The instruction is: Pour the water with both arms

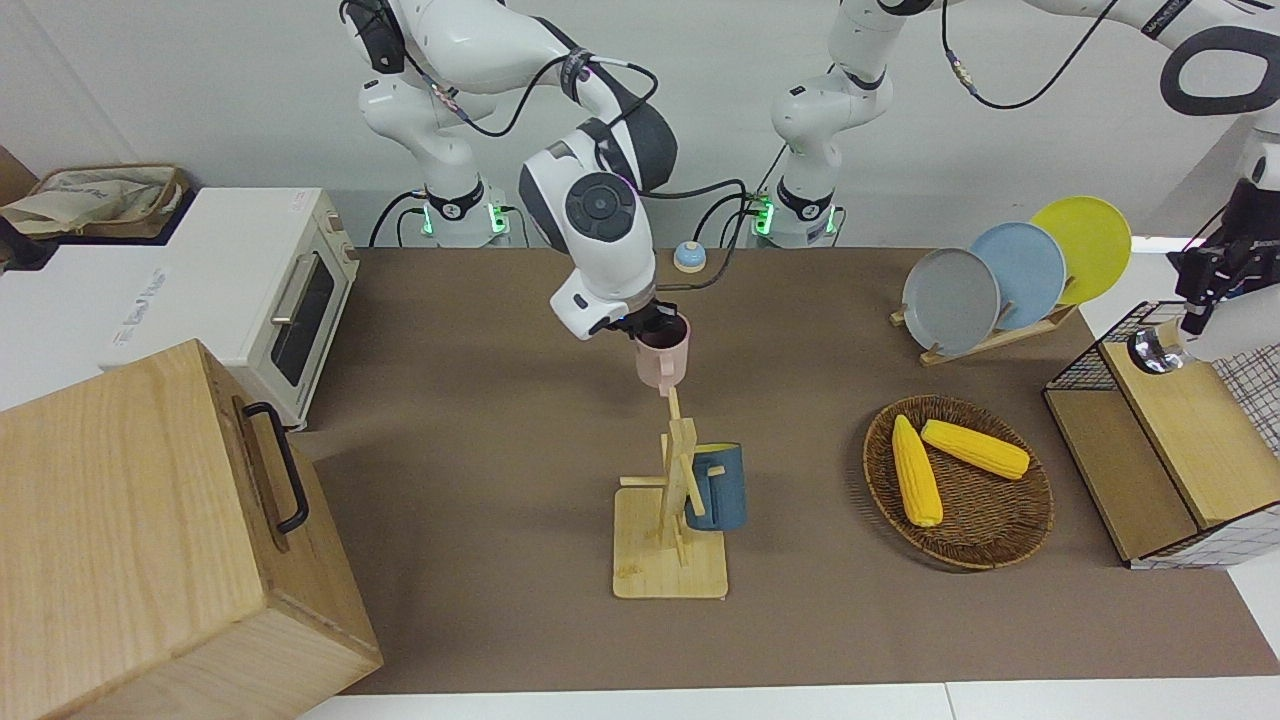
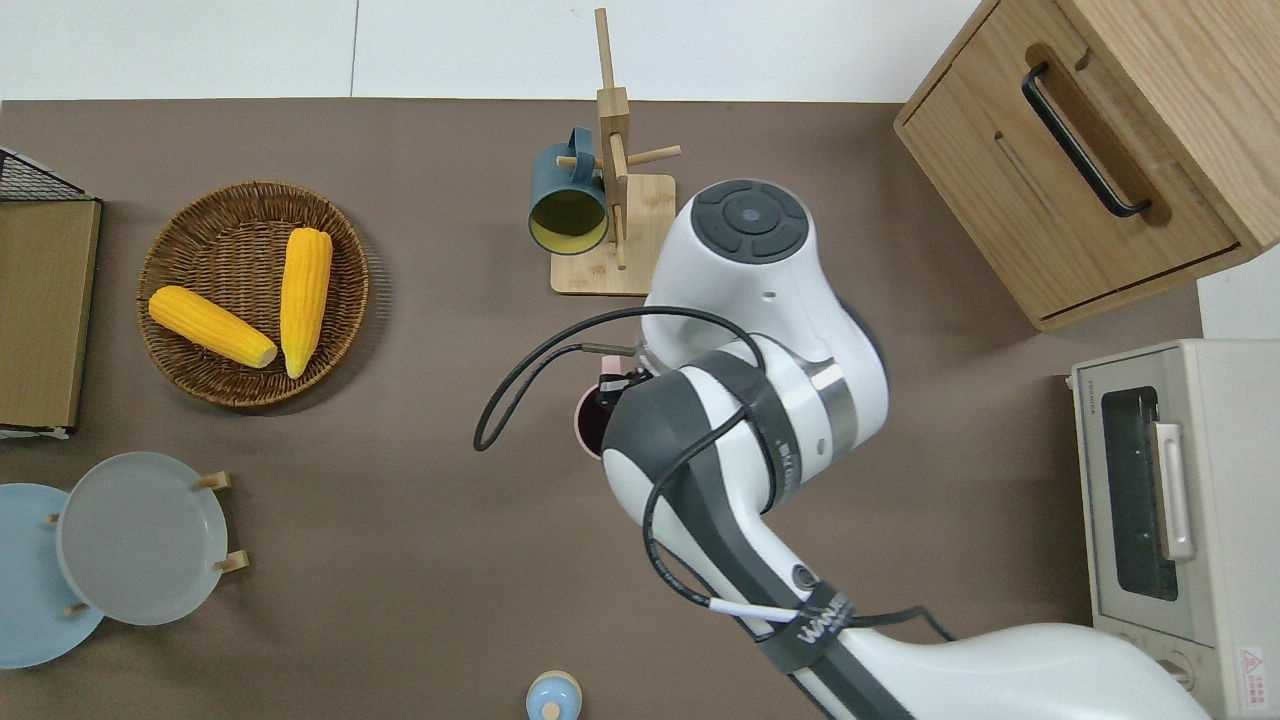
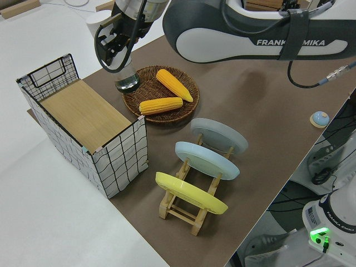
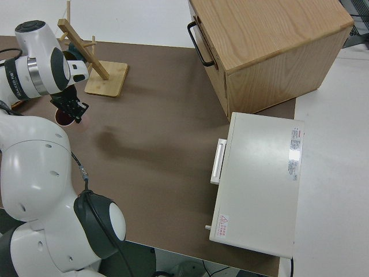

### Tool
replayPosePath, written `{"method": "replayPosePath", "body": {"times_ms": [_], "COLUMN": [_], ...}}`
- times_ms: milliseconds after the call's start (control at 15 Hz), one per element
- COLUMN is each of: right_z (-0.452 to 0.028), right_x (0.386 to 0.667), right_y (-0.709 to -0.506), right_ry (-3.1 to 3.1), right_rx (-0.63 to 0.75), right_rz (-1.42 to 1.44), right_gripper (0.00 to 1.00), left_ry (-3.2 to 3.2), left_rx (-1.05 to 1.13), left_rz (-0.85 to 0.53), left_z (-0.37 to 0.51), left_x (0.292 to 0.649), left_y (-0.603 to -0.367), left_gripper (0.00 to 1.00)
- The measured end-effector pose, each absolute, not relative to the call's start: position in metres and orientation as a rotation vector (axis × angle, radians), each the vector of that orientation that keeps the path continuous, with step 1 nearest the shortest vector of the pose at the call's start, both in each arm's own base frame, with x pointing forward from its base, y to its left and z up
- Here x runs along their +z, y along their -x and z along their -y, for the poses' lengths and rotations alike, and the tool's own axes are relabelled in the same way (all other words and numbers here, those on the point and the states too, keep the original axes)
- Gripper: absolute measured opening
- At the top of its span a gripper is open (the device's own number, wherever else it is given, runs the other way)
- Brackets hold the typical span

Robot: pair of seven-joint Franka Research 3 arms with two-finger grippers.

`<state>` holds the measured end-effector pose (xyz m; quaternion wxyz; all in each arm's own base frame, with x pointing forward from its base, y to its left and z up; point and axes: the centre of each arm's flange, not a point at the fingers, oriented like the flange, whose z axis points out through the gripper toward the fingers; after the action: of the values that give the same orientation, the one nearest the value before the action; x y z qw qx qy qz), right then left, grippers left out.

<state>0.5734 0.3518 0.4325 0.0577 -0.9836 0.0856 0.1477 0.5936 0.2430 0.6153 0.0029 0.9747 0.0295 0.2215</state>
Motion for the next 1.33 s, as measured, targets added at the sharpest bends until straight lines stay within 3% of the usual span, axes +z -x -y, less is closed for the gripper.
{"method": "replayPosePath", "body": {"times_ms": [467,1133,1200,1333], "right_z": [-0.446,-0.486,-0.485,-0.485], "right_x": [0.39,0.349,0.35,0.351], "right_y": [-0.565,-0.56,-0.561,-0.563], "right_ry": [2.865,2.786,2.783,2.775], "right_rx": [0.382,0.354,0.348,0.334], "right_rz": [-0.481,-0.587,-0.59,-0.595], "right_gripper": [0.05,0.05,0.06,0.22], "left_ry": [-3.069,-3.101,-3.104,-3.111], "left_rx": [0.58,0.44,0.431,0.411], "left_rz": [-0.18,-0.131,-0.125,-0.107], "left_z": [-0.139,-0.023,-0.018,-0.008], "left_x": [0.611,0.577,0.574,0.566], "left_y": [-0.569,-0.518,-0.514,-0.507], "left_gripper": [0.63,0.63,0.63,0.63]}}
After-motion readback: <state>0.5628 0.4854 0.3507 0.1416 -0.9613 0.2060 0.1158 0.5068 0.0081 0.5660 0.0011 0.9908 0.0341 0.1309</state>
